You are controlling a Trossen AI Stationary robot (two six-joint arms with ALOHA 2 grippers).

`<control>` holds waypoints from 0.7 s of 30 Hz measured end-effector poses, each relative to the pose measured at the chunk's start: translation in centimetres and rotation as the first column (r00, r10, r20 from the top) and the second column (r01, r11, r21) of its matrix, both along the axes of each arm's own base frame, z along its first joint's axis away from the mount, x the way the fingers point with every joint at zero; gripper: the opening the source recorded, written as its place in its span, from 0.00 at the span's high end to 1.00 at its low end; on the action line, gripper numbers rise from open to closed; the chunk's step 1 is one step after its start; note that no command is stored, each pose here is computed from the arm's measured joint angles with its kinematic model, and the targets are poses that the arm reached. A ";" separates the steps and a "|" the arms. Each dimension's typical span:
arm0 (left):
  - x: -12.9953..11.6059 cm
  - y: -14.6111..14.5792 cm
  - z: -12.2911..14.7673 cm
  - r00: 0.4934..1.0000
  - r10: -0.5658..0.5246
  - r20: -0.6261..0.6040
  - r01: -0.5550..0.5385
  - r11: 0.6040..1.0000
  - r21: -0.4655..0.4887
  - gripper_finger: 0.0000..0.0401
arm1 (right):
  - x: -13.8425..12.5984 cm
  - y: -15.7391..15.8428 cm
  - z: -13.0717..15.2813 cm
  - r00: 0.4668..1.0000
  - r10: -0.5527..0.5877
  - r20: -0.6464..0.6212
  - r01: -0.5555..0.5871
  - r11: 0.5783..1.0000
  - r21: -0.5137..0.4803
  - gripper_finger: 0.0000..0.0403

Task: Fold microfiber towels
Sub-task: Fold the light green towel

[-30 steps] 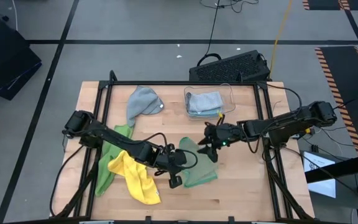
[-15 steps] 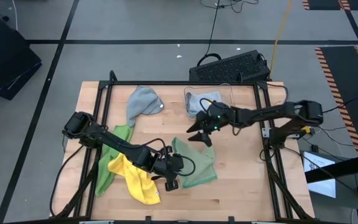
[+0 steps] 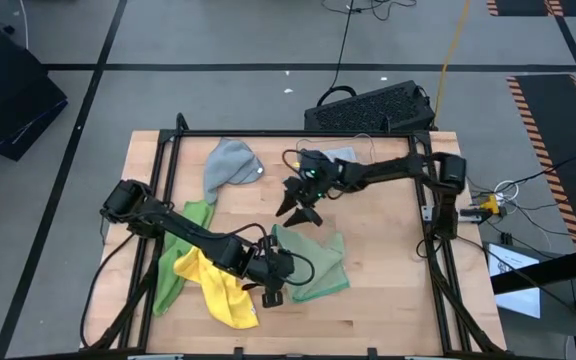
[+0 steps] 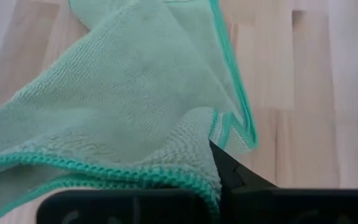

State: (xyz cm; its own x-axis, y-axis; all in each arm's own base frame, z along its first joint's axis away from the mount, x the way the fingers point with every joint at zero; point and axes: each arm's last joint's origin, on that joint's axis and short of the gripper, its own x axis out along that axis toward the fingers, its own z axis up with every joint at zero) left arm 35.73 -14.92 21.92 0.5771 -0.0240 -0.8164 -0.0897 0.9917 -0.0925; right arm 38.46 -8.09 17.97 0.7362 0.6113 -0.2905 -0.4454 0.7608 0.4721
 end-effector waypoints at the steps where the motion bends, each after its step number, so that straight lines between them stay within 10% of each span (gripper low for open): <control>1: -0.1 0.0 -0.1 1.000 -0.010 -0.010 0.010 1.000 0.006 0.99 | 0.4 -0.2 -0.1 0.999 0.033 0.006 -0.033 0.999 0.015 0.42; 21: -1.3 -0.2 -0.6 0.989 -0.068 -0.130 0.075 0.996 0.052 1.00 | 6.5 -1.3 -3.8 0.991 0.133 -0.020 -0.132 0.990 0.054 0.42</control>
